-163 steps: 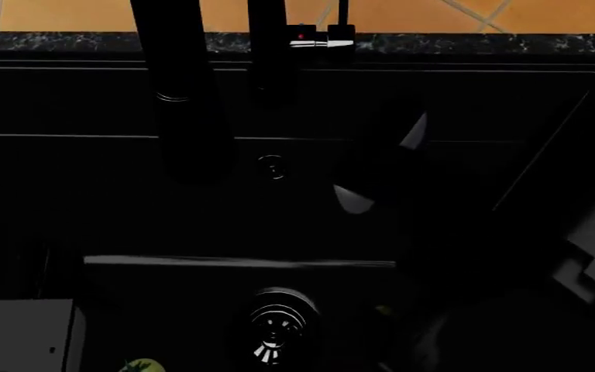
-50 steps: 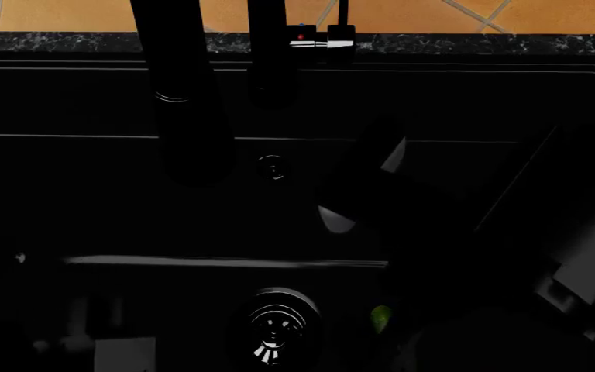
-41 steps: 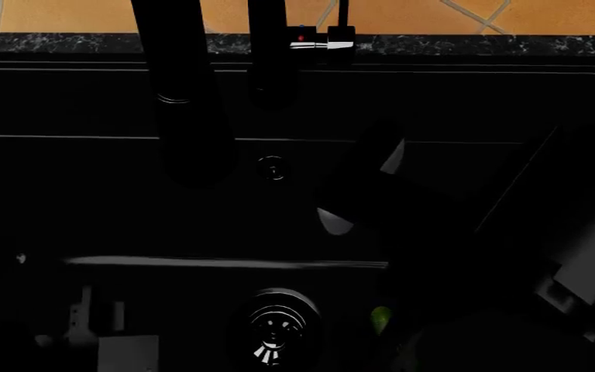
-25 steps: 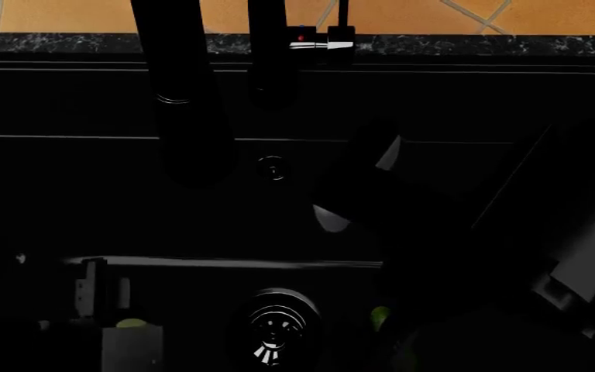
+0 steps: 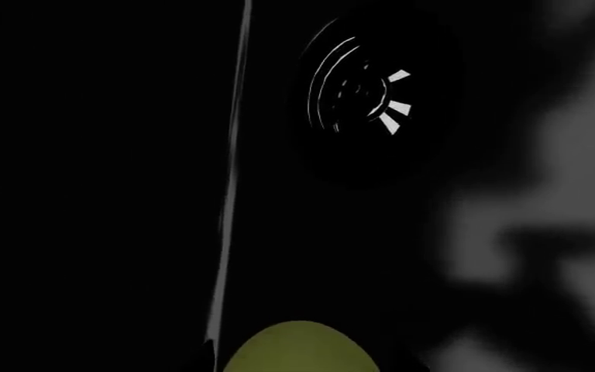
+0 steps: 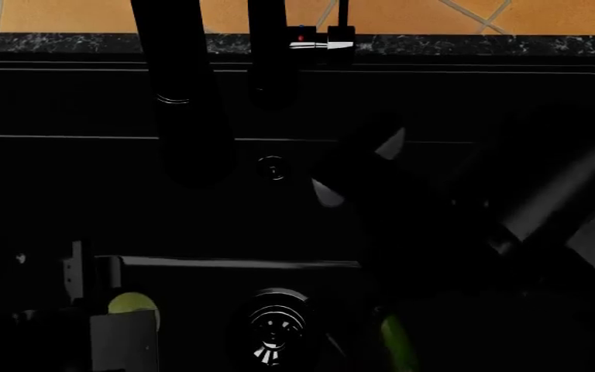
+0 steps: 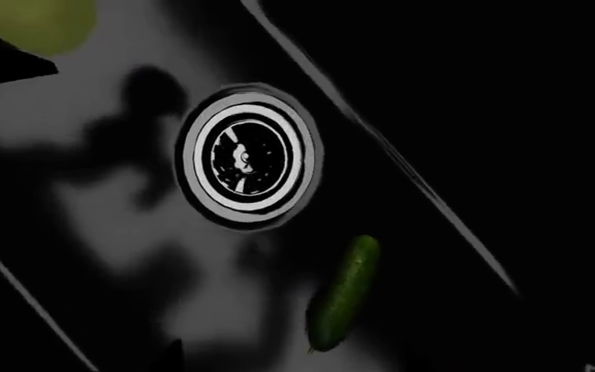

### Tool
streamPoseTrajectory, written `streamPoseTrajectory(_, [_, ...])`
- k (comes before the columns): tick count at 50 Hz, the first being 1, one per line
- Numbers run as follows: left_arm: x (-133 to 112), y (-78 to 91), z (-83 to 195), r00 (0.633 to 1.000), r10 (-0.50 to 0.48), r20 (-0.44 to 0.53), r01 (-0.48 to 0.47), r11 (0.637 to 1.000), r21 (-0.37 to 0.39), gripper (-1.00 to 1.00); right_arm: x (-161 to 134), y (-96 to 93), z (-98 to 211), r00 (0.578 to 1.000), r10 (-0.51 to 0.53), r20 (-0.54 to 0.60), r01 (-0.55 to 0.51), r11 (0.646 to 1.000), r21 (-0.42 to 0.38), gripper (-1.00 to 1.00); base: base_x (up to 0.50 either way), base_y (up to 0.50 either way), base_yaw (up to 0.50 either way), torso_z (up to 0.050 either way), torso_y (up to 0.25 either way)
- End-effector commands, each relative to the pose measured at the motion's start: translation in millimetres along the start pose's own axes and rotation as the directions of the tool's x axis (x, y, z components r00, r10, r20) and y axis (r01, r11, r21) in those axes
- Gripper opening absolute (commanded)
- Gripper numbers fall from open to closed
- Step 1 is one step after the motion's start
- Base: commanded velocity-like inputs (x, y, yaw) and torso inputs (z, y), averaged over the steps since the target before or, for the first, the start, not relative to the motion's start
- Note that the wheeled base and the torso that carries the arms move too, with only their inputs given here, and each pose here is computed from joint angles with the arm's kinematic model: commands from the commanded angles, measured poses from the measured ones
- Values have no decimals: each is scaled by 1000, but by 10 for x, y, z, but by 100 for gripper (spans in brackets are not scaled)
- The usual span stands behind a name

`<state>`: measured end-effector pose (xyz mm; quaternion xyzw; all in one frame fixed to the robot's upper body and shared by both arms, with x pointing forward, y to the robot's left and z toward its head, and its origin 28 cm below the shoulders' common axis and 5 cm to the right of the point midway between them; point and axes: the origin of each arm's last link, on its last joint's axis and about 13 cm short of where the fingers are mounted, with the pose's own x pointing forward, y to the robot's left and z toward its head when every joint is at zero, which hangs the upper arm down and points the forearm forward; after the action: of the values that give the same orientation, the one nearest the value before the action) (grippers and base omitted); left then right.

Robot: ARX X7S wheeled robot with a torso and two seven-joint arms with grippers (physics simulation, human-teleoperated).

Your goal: Pick the vegetables from the sink and place them on the cutting board.

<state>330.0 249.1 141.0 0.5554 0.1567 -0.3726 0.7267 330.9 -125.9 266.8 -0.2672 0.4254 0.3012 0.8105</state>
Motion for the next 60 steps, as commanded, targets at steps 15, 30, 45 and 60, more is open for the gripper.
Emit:
streamPoseTrajectory(15, [-262, 68, 141, 996, 69, 62, -63, 995, -83, -100, 653, -134, -59, 994, -62, -86, 77, 981, 181, 100, 0, 0, 0, 0, 0])
streamPoseTrajectory(30, [-299, -25, 120, 996, 59, 66, -53, 995, -86, -100, 933, -186, -68, 995, -99, -23, 102, 964, 245, 100, 0, 0, 0, 0, 0])
streamPoseTrajectory(45, [-315, -17, 176, 996, 54, 76, -48, 996, -81, -100, 1162, -117, -364, 998, -59, -8, 59, 948, 312, 100, 0, 0, 0, 0, 0])
streamPoseTrajectory(60, [-369, -18, 192, 997, 47, 55, -43, 996, -73, -100, 1248, -181, -641, 994, -107, 2, 98, 921, 377, 100, 0, 0, 0, 0, 0])
